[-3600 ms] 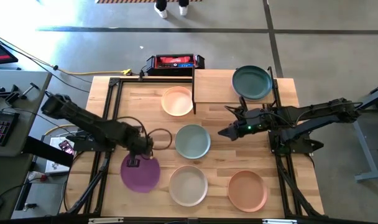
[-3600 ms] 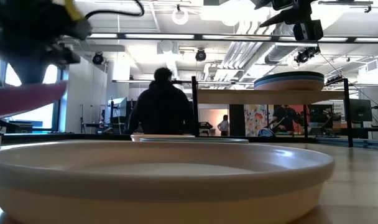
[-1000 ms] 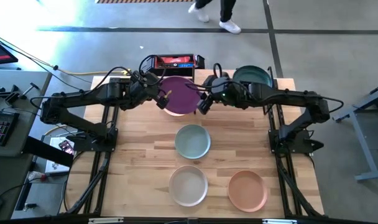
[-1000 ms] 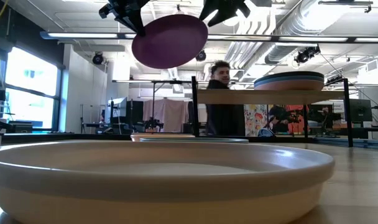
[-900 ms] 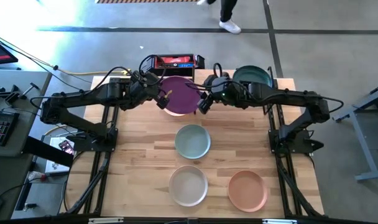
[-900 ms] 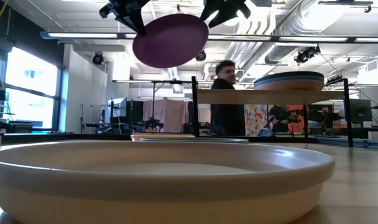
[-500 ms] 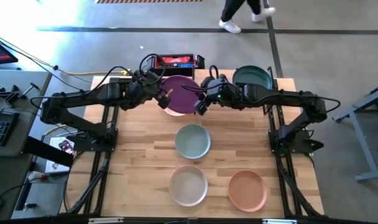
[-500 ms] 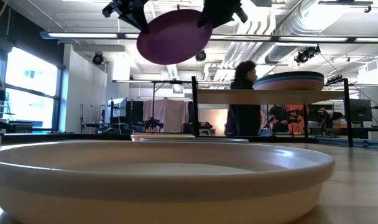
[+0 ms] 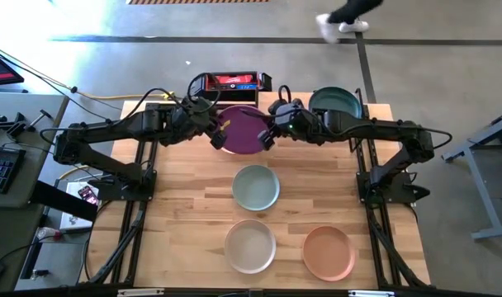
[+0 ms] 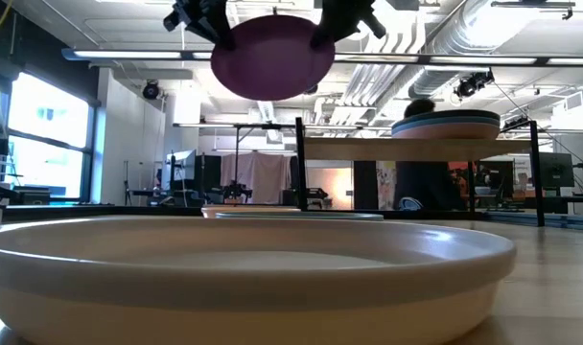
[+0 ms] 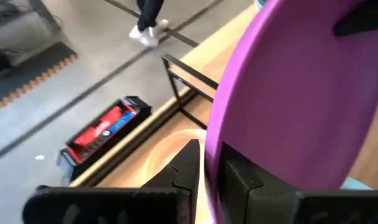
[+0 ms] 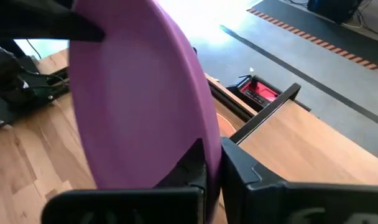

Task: Place and stack plates onto a shelf
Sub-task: Stack the violet plate on top of the green plate on the shelf

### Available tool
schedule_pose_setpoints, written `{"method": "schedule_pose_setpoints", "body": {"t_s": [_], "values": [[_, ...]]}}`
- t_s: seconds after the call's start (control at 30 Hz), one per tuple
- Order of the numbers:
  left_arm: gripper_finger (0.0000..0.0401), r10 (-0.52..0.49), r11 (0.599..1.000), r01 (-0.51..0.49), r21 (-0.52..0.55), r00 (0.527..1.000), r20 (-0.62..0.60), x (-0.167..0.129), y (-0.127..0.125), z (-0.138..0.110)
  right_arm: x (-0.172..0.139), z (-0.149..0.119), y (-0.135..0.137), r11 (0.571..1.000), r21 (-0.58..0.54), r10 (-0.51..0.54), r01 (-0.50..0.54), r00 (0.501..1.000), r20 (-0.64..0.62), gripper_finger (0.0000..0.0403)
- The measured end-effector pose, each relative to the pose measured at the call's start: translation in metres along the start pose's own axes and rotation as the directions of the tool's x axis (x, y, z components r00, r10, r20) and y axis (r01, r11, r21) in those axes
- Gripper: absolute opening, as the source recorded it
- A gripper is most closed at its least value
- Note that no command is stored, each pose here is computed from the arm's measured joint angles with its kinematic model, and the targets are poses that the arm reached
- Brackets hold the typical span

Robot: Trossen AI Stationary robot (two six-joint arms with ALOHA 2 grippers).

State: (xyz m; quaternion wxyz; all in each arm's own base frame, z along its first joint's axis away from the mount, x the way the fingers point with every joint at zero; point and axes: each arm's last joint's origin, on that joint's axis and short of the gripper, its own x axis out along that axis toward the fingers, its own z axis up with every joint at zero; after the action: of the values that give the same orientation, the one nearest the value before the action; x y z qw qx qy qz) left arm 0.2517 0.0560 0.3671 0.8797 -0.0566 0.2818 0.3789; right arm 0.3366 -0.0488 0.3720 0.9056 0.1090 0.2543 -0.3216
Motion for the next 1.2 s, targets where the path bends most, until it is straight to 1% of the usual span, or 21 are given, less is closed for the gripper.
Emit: {"method": "schedule_pose_setpoints", "body": {"t_s": [0.2,0.37,0.47,0.57,0.7,0.77,0.83,1.03,1.1,1.2], "values": [[0.0077,-0.102,0.991,0.097,-0.094,0.994,-0.043,0.006,0.006,0.001,0.000,-0.001,0.000,1.000,0.022,-0.002,0.002,1.000,-0.011,0.0002],[0.0108,-0.128,0.985,0.121,-0.124,0.990,-0.056,0.009,0.011,0.002,-0.003,-0.005,-0.003,1.000,0.025,-0.018,0.019,0.999,-0.047,0.0001],[0.0120,-0.137,0.982,0.131,-0.135,0.990,-0.034,0.005,0.014,0.004,-0.012,-0.003,-0.009,0.998,0.040,-0.047,0.049,0.998,-0.052,0.0001],[0.0123,-0.156,0.978,0.159,-0.132,0.987,0.033,-0.001,0.015,0.011,-0.025,-0.001,-0.017,0.996,0.051,-0.072,0.074,0.997,-0.042,0.0001],[0.0122,-0.183,0.972,0.202,-0.120,0.972,0.151,-0.015,0.018,0.021,-0.046,0.001,-0.035,0.993,0.058,-0.103,0.107,0.993,-0.063,0.0001],[0.0120,-0.207,0.968,0.228,-0.106,0.962,0.178,-0.020,0.020,0.023,-0.060,0.000,-0.047,0.987,0.069,-0.143,0.148,0.987,-0.076,0.0000],[0.0120,-0.226,0.964,0.247,-0.095,0.955,0.192,-0.026,0.022,0.023,-0.076,-0.002,-0.059,0.977,0.075,-0.192,0.199,0.978,-0.084,0.0000],[0.0120,-0.239,0.962,0.259,-0.086,0.952,0.192,-0.040,0.028,0.020,-0.123,-0.011,-0.091,0.949,0.131,-0.279,0.287,0.957,-0.074,0.0000],[0.0120,-0.238,0.965,0.253,-0.063,0.954,0.180,-0.043,0.030,0.018,-0.136,-0.020,-0.101,0.931,0.163,-0.318,0.325,0.946,-0.071,0.0000],[0.0120,-0.238,0.969,0.247,-0.030,0.954,0.181,-0.048,0.034,0.016,-0.147,-0.038,-0.113,0.907,0.234,-0.344,0.349,0.937,-0.064,0.0000]]}}
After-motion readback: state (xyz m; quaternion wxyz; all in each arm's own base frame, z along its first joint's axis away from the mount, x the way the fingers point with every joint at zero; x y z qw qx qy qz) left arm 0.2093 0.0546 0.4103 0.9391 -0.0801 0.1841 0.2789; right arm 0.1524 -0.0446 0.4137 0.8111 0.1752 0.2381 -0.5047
